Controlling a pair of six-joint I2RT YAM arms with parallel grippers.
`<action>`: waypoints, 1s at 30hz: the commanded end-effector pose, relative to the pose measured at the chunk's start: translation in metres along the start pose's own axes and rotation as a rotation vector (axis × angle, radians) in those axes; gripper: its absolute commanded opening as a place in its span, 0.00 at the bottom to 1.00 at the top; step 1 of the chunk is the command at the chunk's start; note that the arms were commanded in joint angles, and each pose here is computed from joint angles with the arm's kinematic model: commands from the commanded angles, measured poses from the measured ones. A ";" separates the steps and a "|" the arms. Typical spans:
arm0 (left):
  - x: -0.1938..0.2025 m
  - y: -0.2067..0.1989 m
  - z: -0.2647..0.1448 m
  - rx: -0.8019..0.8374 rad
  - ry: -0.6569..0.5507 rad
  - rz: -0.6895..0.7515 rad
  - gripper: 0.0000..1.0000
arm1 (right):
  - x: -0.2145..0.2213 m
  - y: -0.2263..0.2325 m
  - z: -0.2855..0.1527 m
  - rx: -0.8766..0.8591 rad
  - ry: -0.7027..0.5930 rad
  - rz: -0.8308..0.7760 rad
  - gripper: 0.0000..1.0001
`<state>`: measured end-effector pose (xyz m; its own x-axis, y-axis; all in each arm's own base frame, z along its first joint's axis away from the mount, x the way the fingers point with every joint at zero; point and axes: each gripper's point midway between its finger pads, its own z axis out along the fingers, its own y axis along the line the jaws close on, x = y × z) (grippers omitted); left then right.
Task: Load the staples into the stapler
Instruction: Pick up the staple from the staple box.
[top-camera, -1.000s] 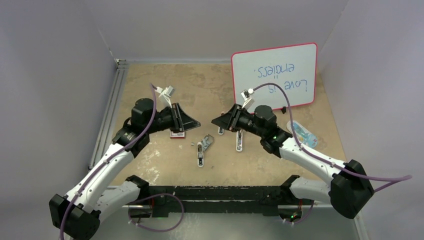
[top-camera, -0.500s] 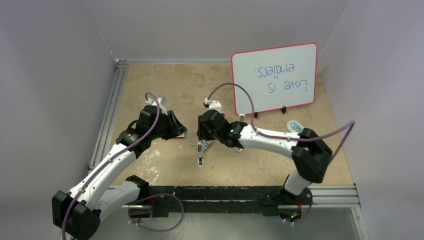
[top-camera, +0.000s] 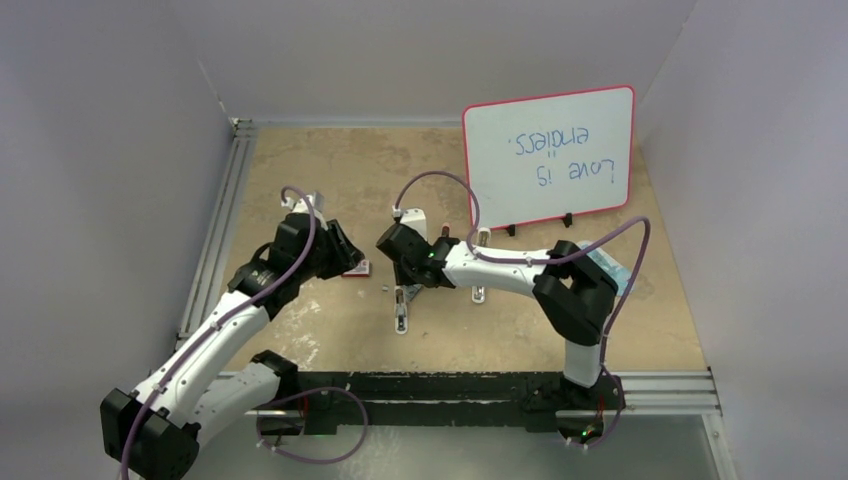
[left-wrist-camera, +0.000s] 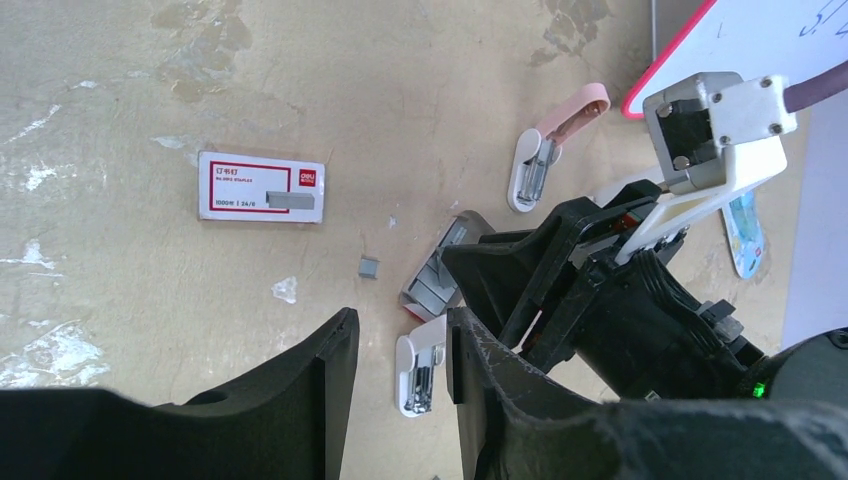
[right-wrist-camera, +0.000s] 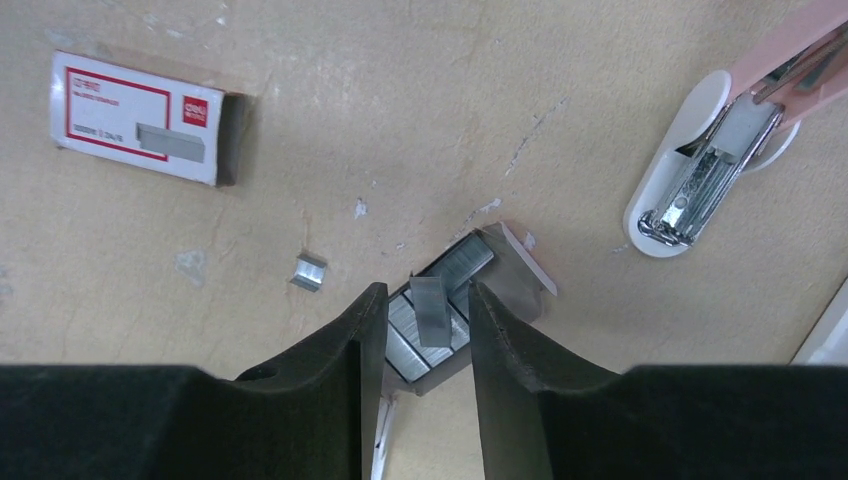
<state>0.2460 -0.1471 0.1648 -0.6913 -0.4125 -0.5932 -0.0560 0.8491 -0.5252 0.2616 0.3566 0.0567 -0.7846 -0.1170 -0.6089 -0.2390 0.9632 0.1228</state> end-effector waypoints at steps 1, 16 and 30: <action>-0.008 0.000 0.001 -0.002 -0.032 0.028 0.38 | -0.005 0.004 -0.003 0.001 -0.001 -0.018 0.39; -0.008 -0.002 0.002 0.004 -0.028 0.033 0.38 | 0.004 0.005 0.009 0.008 0.026 -0.044 0.29; -0.007 -0.002 0.002 0.004 -0.023 0.034 0.38 | -0.015 0.004 -0.007 0.015 -0.034 -0.005 0.27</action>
<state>0.2472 -0.1459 0.1614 -0.6955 -0.3955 -0.5999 -0.0517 0.8602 -0.5072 0.2593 0.3540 0.0348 -0.7994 -0.1692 -0.5764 -0.2539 0.9648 0.0689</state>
